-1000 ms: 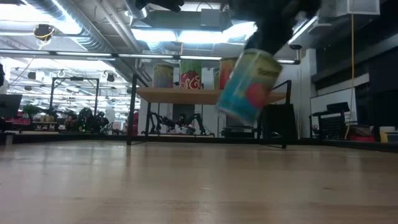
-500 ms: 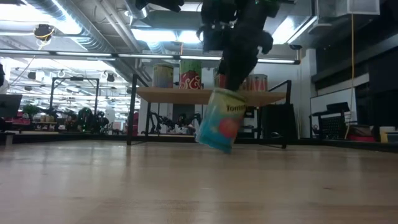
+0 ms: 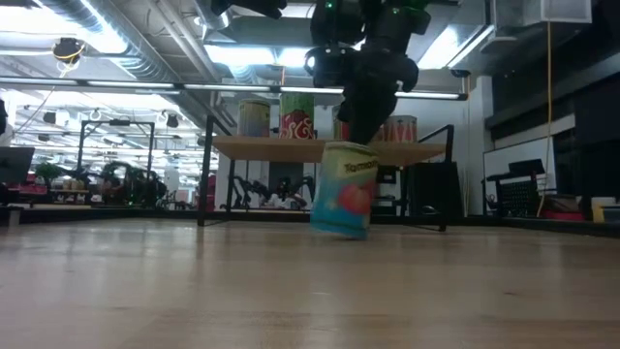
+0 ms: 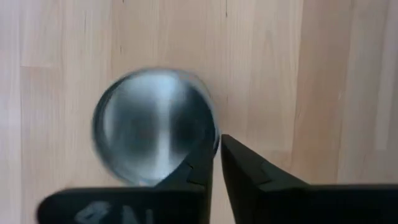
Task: Pick and place cans onto a shelf
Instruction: Put the canned tomatoes on the shelf
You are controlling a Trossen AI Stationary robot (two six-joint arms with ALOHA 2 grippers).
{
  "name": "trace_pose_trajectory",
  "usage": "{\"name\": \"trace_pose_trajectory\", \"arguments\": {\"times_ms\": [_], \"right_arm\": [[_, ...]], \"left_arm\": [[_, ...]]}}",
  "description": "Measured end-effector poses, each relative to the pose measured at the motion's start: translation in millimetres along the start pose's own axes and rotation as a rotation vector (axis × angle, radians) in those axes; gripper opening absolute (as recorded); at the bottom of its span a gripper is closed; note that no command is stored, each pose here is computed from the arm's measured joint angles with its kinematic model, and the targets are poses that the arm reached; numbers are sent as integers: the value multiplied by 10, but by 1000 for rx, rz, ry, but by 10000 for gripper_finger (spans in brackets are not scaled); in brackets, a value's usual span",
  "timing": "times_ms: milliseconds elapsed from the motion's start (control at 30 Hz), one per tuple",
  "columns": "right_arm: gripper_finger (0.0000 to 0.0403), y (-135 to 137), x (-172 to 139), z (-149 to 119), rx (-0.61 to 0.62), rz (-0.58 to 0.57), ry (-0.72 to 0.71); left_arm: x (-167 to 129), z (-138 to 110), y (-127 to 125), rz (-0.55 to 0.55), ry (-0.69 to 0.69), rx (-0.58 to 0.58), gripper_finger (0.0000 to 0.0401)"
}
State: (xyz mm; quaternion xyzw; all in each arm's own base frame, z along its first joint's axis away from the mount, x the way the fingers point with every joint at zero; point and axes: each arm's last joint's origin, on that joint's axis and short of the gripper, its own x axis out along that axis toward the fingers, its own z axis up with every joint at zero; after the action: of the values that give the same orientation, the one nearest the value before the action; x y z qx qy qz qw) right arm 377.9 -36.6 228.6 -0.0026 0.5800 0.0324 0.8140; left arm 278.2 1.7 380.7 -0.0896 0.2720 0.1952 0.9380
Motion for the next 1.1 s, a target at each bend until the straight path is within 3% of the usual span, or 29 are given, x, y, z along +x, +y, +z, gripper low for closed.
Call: {"name": "trace_pose_trajectory", "arguments": {"times_ms": [233,367,633,900,1100], "right_arm": [[90,-1,0,10,1,-2,-10],[100,3,-28,-7,0,-1,0],[101,123,-682,-152,-17,-10,-86],[101,365,-1484,-617,3,-16,-243],[101,544,-1650,-1162,63,-68,-304]], "left_arm": [[0,0,1,0,0,0,94],[0,0,0,0,0,0,94],[0,-17,5,5,17,6,94],[76,-53,-94,-8,39,-19,94],[294,-156,-228,-2,105,-50,94]]}}
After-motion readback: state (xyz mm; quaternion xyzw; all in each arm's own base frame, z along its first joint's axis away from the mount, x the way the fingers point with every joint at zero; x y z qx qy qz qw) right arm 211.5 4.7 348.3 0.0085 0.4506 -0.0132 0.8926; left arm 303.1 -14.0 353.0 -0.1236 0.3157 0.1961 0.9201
